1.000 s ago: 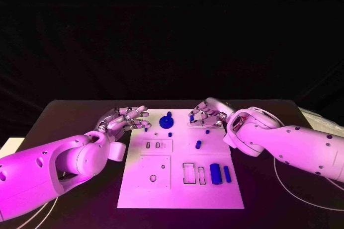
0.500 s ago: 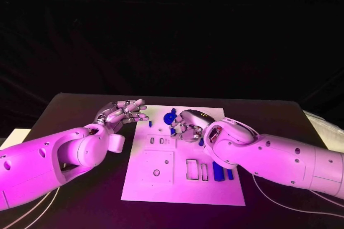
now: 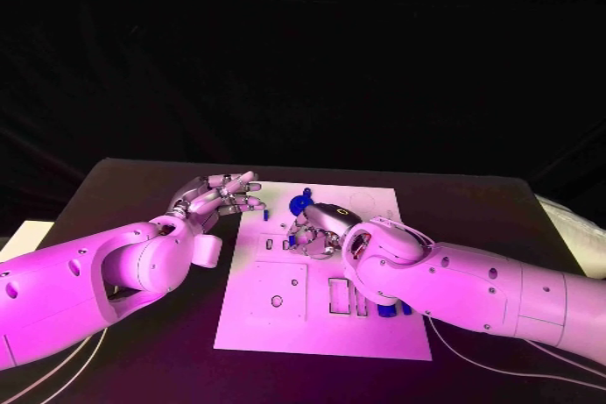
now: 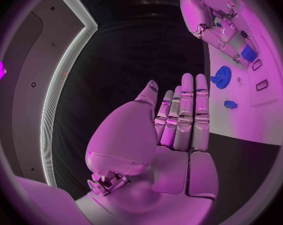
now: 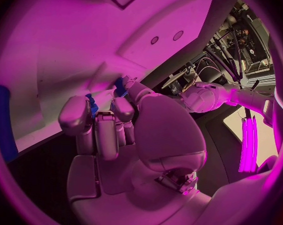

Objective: Assemble the parts on the task board

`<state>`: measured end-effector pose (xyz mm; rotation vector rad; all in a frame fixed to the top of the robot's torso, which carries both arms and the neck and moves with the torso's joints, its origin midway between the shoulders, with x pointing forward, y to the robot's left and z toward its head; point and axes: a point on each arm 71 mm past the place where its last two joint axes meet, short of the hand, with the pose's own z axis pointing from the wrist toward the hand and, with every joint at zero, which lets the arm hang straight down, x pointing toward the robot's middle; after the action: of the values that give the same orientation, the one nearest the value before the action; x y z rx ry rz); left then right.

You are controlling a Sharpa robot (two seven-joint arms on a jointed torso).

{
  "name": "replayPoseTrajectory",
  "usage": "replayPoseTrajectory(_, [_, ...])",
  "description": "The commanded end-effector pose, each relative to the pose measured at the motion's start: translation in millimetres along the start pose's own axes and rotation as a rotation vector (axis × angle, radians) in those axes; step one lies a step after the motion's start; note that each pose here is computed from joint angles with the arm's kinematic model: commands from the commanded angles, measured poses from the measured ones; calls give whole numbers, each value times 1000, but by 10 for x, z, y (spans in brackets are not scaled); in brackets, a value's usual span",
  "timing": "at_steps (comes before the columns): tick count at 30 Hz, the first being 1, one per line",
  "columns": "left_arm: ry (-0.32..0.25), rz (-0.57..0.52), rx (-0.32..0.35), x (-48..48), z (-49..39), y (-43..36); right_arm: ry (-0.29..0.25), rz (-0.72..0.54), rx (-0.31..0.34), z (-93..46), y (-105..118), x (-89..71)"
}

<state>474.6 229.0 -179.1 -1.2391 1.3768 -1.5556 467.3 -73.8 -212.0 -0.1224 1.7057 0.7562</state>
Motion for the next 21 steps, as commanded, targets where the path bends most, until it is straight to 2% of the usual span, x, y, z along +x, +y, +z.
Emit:
replayPoseTrajectory(1, [25, -13, 12, 45, 2, -14, 17, -21, 17, -3, -20, 55])
replayPoseTrajectory(13, [31, -15, 9, 63, 1, -12, 55, -36, 35, -13, -43, 95])
replayPoseTrajectory(21, [34, -17, 8, 71, 2, -10, 60, -65, 46, -43, -74, 93])
